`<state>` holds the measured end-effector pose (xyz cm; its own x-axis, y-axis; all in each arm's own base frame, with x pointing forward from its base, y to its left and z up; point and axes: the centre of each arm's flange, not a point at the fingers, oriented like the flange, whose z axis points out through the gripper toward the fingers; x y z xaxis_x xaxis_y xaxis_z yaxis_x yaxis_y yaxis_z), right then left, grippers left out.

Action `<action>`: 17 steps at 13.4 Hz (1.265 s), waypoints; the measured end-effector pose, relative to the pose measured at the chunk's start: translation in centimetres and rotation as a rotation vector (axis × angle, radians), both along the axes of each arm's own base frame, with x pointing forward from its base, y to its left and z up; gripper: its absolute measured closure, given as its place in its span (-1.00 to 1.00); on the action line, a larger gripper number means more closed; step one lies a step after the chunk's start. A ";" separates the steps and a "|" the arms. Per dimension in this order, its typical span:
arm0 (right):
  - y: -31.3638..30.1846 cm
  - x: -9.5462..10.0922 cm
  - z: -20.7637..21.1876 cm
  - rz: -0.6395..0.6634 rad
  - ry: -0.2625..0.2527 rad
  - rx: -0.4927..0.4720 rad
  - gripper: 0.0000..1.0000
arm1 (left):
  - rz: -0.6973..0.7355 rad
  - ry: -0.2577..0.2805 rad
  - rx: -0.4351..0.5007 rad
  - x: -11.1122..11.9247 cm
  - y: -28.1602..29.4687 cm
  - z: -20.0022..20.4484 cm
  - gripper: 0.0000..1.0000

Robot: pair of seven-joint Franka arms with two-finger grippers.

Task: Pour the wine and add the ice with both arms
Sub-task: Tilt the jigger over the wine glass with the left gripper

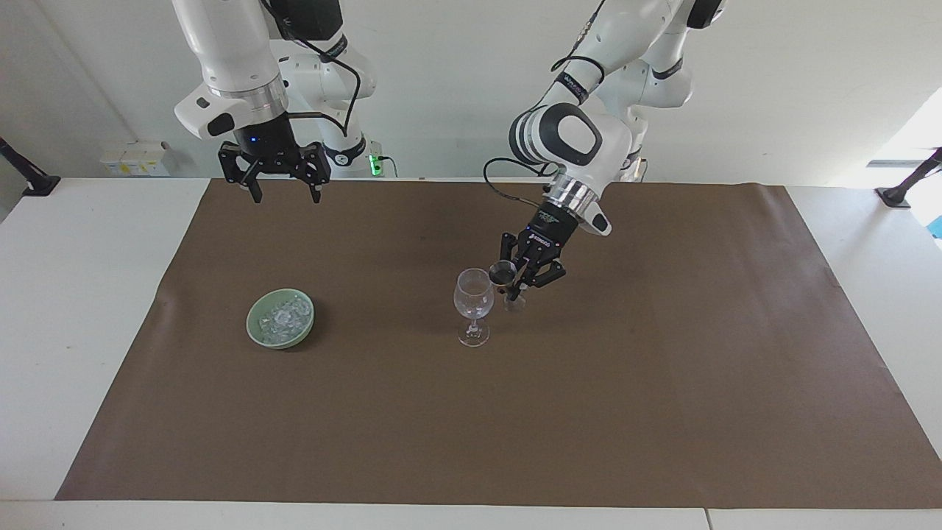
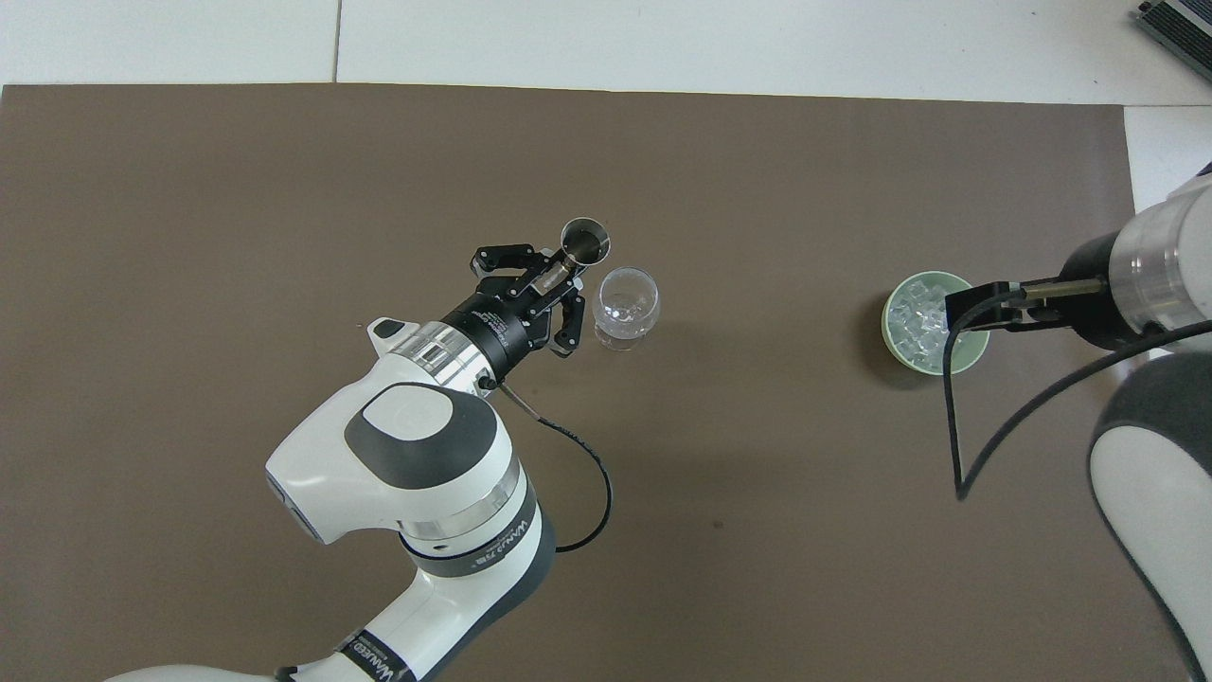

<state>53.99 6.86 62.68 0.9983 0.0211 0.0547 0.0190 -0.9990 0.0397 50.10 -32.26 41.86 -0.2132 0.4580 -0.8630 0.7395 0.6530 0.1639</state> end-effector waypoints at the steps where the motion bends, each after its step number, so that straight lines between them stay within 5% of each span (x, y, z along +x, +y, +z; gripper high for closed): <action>1: 0.0 0.0 0.0 0.000 0.000 0.000 -1.00 | -0.015 -0.015 0.016 0.1 -0.1 0.1 0.58; 17: 0.0 0.0 0.0 0.000 0.000 0.000 -1.00 | -0.155 -0.152 0.214 -0.4 -1.7 0.2 0.58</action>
<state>53.99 6.86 62.68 0.9983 0.0211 0.0547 0.0190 -0.9990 0.0397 49.73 -33.92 42.10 -0.0027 0.6502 -0.7597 0.7840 0.4730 0.4020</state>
